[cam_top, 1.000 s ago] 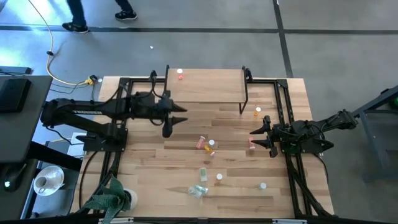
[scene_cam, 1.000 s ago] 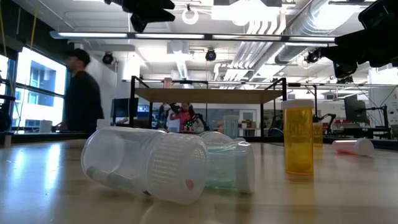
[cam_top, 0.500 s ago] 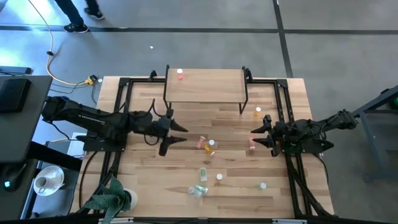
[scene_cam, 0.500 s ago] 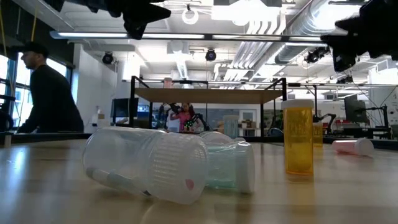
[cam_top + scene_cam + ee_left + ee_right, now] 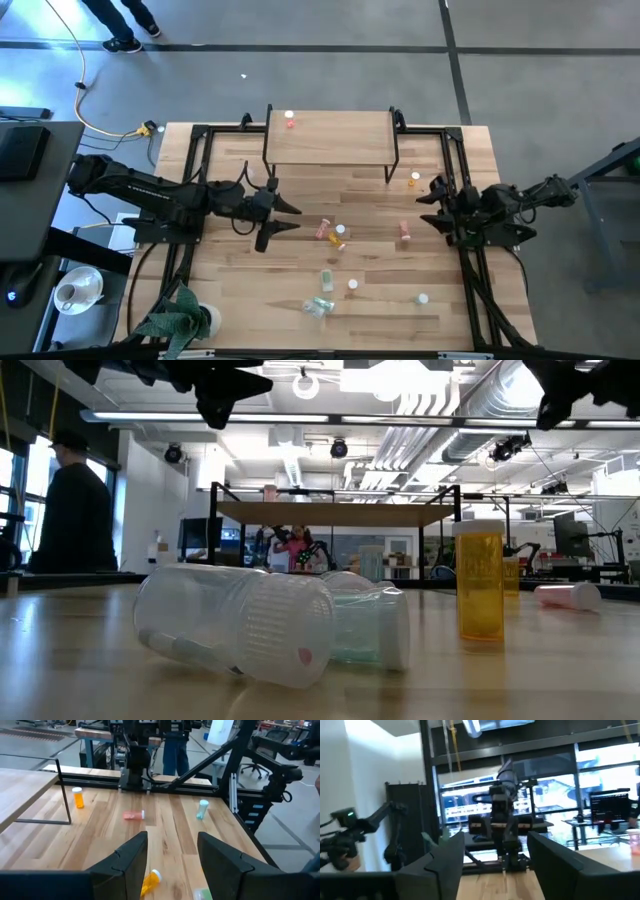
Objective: Pick and place medicine bottles onto shelf by color
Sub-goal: Put the bottom orange pill bottle on the shelf
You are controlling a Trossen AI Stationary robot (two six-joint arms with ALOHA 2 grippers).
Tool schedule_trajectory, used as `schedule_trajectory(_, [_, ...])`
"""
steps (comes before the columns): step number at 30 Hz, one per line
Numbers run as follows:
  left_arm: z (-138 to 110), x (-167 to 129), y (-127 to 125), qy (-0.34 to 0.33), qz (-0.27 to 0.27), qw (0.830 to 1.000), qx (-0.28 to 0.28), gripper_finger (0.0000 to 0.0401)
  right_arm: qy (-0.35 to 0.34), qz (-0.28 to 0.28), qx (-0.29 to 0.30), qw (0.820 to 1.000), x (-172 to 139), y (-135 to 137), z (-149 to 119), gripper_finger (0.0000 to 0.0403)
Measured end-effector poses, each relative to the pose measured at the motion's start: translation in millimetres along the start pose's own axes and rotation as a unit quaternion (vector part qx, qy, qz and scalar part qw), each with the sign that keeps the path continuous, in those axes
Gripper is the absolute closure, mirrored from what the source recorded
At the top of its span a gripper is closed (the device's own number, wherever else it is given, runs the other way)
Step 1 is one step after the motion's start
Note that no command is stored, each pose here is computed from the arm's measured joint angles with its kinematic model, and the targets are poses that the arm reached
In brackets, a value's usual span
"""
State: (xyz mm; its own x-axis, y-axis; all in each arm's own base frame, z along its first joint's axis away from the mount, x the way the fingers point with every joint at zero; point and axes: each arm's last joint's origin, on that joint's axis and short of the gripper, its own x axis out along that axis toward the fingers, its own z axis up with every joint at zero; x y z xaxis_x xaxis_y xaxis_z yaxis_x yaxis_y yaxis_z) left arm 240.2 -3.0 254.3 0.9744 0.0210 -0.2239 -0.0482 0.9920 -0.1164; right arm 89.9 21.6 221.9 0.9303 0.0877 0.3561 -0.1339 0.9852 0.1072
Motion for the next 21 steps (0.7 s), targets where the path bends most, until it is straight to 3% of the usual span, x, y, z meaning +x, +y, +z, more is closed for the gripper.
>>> schedule_trajectory(5, [1, 0, 0, -0.003, 0.000, 1.000, 0.000, 0.0236, 0.042, -0.019, -0.021, 0.999, 14, 3, 23, 0.0175])
schedule_trajectory(11, [0, 0, 1, -0.002, 0.001, 1.000, 0.000, 0.0236, 0.174, -0.036, -0.014, 0.984, 43, 8, 35, 0.0175])
schedule_trajectory(21, [-4, 0, 1, 0.020, 0.004, 1.000, -0.017, 0.0236, 0.380, 0.026, 0.014, 0.925, 88, 28, -18, 0.0176])
